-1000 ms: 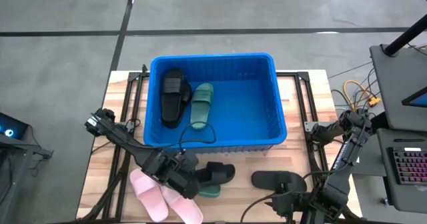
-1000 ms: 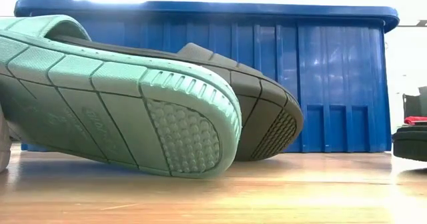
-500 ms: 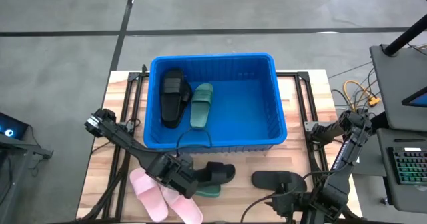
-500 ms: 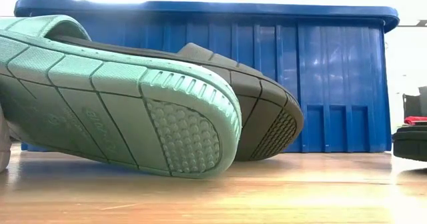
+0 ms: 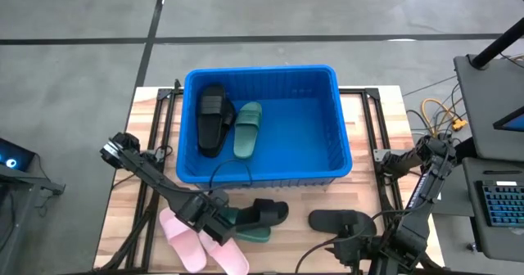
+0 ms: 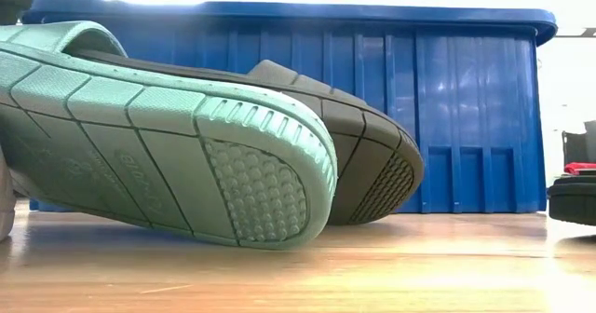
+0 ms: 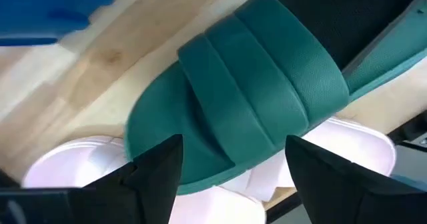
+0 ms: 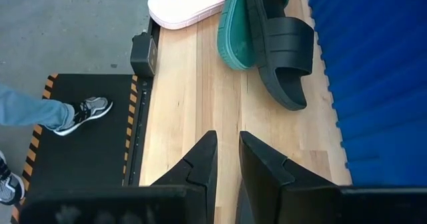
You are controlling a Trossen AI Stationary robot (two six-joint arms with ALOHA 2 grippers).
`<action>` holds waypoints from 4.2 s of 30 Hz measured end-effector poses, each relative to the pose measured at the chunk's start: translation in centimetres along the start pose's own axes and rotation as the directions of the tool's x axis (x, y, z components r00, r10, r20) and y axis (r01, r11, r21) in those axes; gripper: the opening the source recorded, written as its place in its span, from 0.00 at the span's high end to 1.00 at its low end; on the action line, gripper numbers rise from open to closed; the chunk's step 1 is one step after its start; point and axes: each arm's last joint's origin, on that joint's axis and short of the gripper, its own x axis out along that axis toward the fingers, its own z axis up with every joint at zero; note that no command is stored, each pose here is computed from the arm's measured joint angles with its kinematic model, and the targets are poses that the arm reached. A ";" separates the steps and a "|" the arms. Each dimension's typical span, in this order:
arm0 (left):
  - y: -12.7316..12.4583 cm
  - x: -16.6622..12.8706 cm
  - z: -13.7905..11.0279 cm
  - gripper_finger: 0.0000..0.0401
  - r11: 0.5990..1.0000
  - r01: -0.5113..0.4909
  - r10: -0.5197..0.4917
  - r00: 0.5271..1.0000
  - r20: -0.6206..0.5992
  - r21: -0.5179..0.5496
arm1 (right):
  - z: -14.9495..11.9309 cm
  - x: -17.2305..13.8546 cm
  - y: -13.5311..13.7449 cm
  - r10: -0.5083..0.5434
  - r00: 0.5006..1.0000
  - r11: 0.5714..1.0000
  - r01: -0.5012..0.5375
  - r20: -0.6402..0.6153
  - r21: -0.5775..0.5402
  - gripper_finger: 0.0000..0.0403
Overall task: Pick and place slides into bin
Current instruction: Put the green slipper into the blue bin
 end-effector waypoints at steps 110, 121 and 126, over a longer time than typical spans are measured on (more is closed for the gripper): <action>-1.5 -16.1 0.1 1.00 0.710 0.657 -0.698 0.705 0.127 0.255 | 0.0 0.0 0.0 0.001 1.000 1.000 -0.001 0.000 0.002 0.87; -2.3 -16.5 1.0 1.00 0.716 0.630 -0.693 0.590 0.415 0.299 | -0.1 0.0 0.1 0.024 0.999 1.000 -0.024 -0.025 0.004 0.87; -2.5 -17.2 1.3 1.00 0.697 0.628 -0.712 0.549 0.439 0.346 | -0.1 0.0 0.1 0.040 0.998 0.999 -0.040 -0.041 0.005 0.87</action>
